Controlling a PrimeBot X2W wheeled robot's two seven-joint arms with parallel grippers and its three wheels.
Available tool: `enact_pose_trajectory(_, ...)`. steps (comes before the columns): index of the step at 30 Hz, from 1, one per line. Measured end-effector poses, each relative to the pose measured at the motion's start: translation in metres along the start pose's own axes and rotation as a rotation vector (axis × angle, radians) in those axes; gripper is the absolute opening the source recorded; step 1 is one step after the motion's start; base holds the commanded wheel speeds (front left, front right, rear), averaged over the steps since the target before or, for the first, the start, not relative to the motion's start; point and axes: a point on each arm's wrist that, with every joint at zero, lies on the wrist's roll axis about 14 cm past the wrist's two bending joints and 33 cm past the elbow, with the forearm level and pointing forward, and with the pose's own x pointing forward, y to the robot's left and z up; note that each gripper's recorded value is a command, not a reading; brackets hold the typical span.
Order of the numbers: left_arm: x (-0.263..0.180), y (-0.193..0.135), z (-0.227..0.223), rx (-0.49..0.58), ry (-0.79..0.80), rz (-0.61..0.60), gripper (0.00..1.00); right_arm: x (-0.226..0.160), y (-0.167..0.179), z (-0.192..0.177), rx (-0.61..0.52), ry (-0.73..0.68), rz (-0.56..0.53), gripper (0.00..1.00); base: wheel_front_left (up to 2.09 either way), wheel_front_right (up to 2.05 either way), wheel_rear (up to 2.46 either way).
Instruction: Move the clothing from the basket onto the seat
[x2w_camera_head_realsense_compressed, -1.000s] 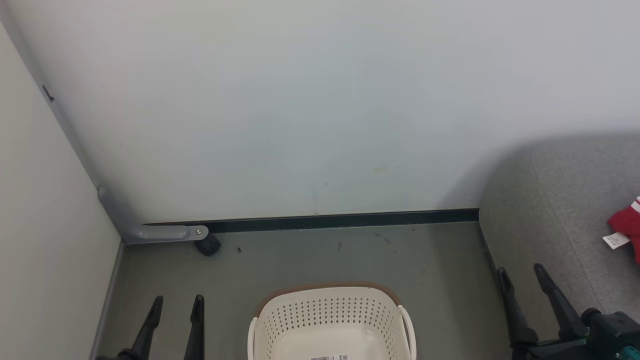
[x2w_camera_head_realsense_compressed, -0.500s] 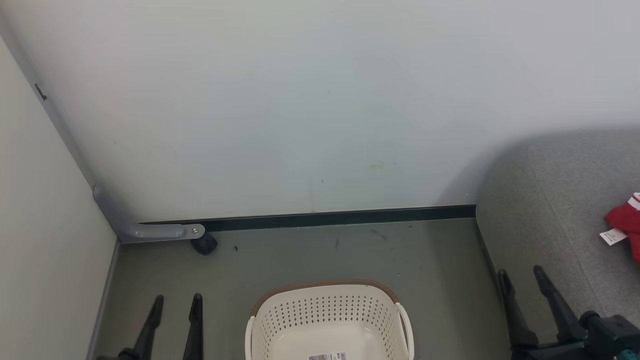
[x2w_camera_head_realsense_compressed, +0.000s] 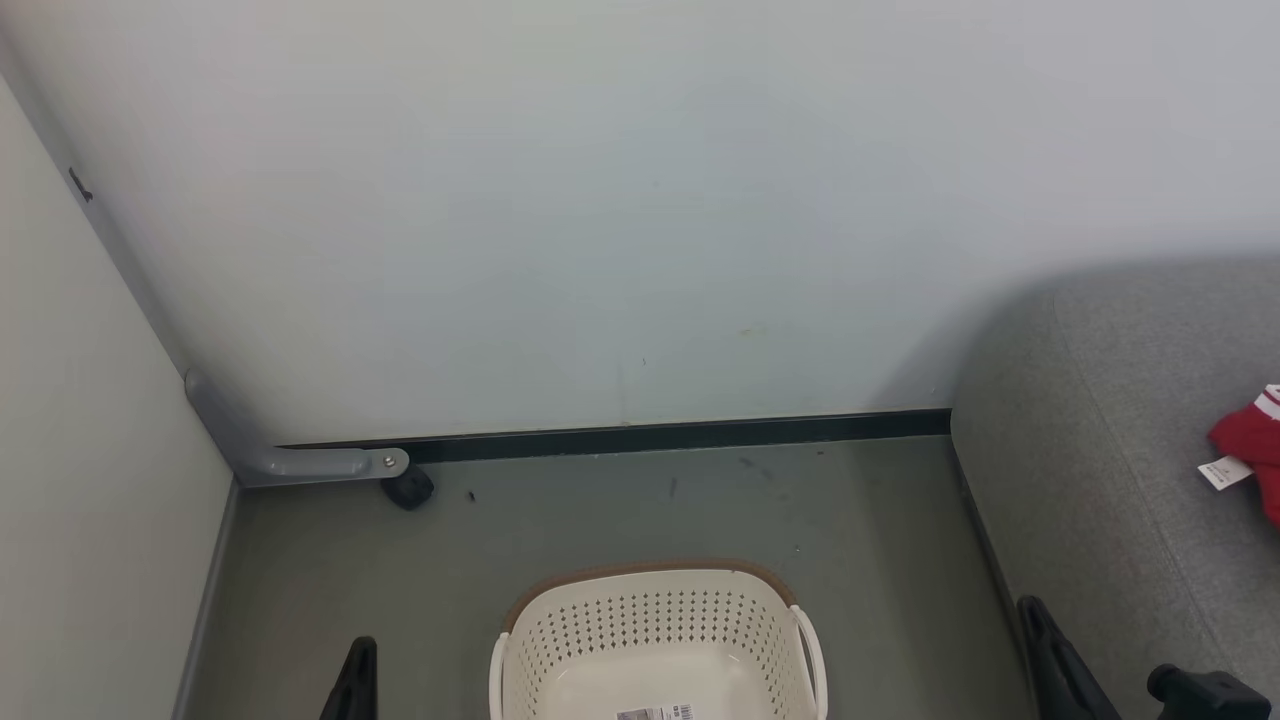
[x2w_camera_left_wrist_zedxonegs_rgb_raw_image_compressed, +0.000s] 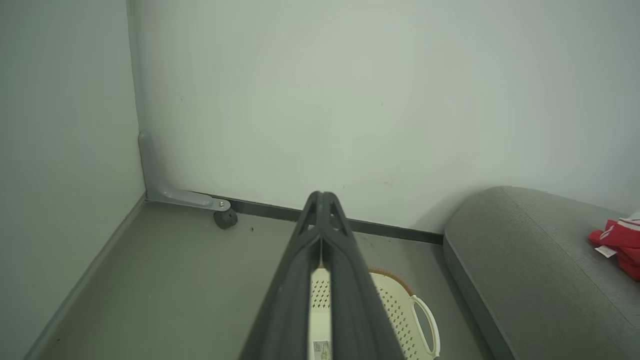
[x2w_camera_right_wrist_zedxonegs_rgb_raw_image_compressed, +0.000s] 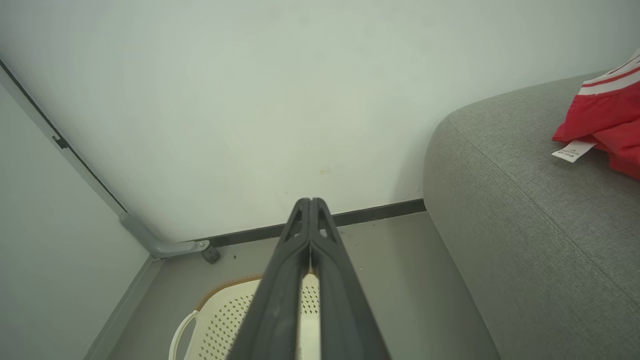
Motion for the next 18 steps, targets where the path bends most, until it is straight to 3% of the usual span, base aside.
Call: enact_pose_trajectory(18, 0.006, 0.015, -0.005, -0.236, 0.055, 0.057, 0.0, 0.004, -0.019, -0.003, 0.251, 0.037, -0.085, 0.0, 0.0, 0.0, 0.0)
